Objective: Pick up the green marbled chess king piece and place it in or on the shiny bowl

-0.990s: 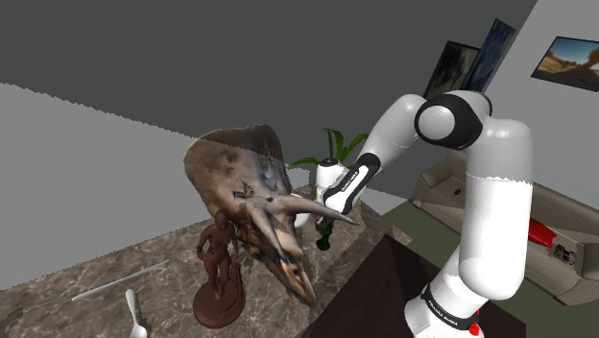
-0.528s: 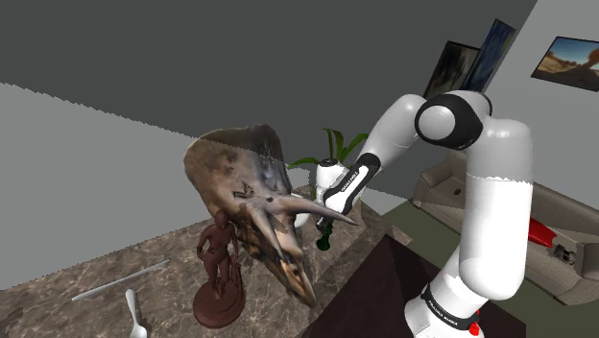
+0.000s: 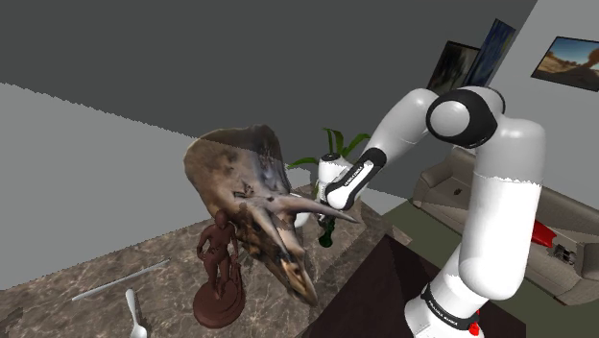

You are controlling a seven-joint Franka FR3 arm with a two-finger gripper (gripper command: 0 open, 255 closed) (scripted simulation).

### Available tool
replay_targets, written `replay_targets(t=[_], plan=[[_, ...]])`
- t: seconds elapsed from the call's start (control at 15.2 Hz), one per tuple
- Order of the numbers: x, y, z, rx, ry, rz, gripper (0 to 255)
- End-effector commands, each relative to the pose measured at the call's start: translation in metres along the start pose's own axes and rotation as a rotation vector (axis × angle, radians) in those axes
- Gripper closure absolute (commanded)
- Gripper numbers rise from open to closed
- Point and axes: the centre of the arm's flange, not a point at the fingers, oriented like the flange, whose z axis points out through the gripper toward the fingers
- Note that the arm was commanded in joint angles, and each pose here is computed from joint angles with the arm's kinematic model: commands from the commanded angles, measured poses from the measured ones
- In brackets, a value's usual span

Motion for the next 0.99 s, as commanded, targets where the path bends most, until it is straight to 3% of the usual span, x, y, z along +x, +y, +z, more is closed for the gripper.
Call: replay_targets(t=[0.0,0.92], plan=[[0.000,-0.001,-0.012,0.000,0.001,-0.004,255],[-0.012,0.009,-0.084,0.000,0.001,-0.004,255]])
